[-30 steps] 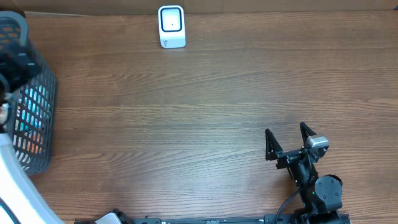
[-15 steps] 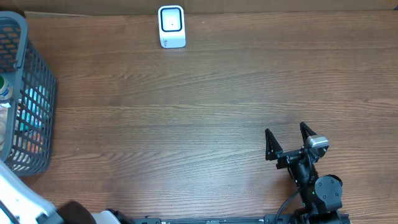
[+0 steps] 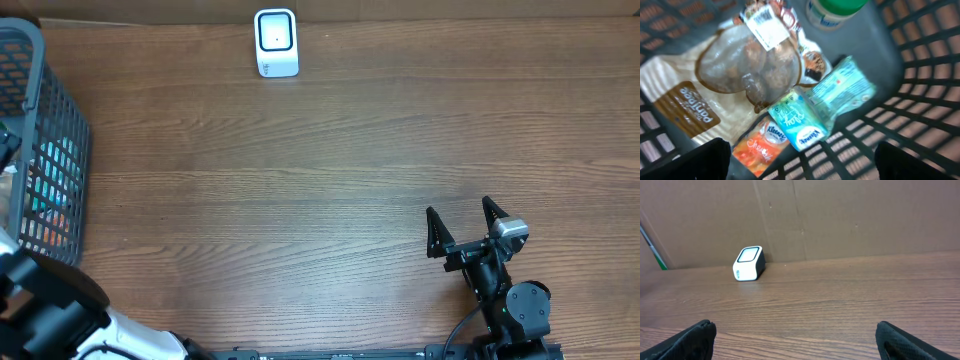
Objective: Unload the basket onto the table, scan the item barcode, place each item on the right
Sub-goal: 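Move the left gripper over the basket and reach down into it, then grasp the teal tissue pack with the left gripper and lift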
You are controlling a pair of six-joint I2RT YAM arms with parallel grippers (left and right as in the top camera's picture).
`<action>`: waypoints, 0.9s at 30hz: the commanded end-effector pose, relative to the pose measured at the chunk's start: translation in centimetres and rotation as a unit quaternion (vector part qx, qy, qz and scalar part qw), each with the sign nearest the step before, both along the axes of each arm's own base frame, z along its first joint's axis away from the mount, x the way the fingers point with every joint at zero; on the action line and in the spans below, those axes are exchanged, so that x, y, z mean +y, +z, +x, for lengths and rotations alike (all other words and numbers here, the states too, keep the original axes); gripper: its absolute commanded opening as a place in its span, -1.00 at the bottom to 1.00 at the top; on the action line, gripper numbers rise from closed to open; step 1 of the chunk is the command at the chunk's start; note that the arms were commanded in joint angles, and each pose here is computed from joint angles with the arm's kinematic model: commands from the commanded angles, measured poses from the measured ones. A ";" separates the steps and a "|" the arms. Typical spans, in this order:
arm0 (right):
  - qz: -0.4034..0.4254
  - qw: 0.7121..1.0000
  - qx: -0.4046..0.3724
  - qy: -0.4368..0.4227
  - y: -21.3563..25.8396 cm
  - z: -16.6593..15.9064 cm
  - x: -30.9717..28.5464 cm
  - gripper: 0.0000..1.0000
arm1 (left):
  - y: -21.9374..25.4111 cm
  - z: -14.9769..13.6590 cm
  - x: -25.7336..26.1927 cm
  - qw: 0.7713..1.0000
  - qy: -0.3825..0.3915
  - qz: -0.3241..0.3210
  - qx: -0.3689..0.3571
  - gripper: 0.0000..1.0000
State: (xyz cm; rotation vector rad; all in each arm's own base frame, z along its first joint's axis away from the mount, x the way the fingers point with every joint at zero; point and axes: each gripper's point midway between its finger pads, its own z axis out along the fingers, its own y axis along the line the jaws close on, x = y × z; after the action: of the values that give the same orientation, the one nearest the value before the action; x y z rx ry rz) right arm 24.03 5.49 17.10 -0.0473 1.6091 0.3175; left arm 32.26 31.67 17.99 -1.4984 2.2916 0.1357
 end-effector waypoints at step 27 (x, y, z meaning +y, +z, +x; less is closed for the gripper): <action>0.002 1.000 -0.001 -0.006 -0.2 0.1 -0.2 1.00 | -12.7 0.1 0.5 0.990 -0.021 -0.088 0.111 -0.78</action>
State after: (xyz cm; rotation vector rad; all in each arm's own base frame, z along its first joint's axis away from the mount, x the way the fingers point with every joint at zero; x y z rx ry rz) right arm 24.03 5.49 17.10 -0.0473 1.6091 0.3175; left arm 32.48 32.04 5.15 -1.6136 2.5503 0.0800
